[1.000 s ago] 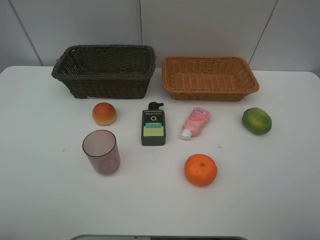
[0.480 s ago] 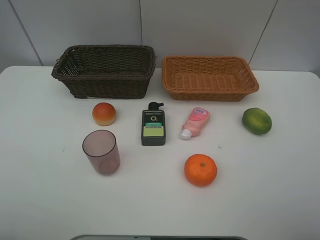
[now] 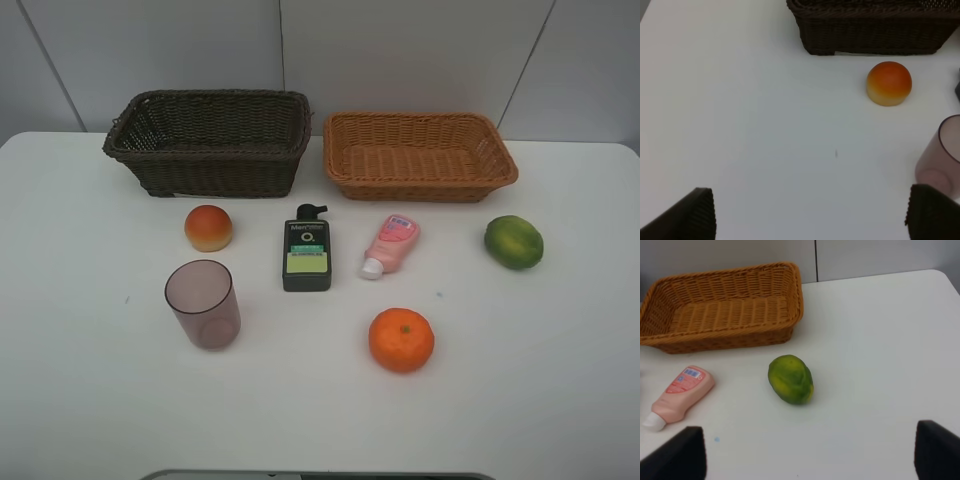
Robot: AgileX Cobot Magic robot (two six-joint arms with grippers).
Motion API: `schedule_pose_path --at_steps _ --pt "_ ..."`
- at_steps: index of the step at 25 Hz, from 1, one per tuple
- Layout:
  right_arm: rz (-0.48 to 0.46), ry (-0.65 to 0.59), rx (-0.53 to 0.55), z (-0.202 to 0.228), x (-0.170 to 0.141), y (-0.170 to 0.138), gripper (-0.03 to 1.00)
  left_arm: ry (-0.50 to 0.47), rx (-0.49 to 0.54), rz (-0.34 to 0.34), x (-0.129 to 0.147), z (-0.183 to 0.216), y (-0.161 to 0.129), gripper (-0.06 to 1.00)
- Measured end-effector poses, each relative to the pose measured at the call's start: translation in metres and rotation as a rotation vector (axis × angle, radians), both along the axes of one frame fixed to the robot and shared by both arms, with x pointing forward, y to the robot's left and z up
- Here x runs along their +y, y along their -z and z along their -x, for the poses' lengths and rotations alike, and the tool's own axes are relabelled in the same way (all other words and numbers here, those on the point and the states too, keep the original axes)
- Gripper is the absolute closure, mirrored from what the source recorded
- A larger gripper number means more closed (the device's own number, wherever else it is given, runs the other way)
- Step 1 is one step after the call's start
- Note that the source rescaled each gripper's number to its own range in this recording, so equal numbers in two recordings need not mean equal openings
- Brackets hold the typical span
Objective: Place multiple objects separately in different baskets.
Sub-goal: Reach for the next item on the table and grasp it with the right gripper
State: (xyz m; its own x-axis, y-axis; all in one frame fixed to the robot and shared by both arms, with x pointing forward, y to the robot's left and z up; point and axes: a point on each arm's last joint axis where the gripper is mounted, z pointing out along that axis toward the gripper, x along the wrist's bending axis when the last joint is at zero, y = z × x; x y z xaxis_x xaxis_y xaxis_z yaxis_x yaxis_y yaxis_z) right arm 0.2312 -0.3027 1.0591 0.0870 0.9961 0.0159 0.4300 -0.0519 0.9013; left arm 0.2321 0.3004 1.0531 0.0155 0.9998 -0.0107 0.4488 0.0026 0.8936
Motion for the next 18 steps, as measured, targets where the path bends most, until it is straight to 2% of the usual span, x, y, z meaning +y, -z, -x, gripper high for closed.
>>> schedule_pose_path --at_steps 18 --pt "0.000 0.000 0.000 0.0000 0.0000 0.0000 0.08 0.000 0.000 0.000 0.0000 0.0000 0.0000 0.02"
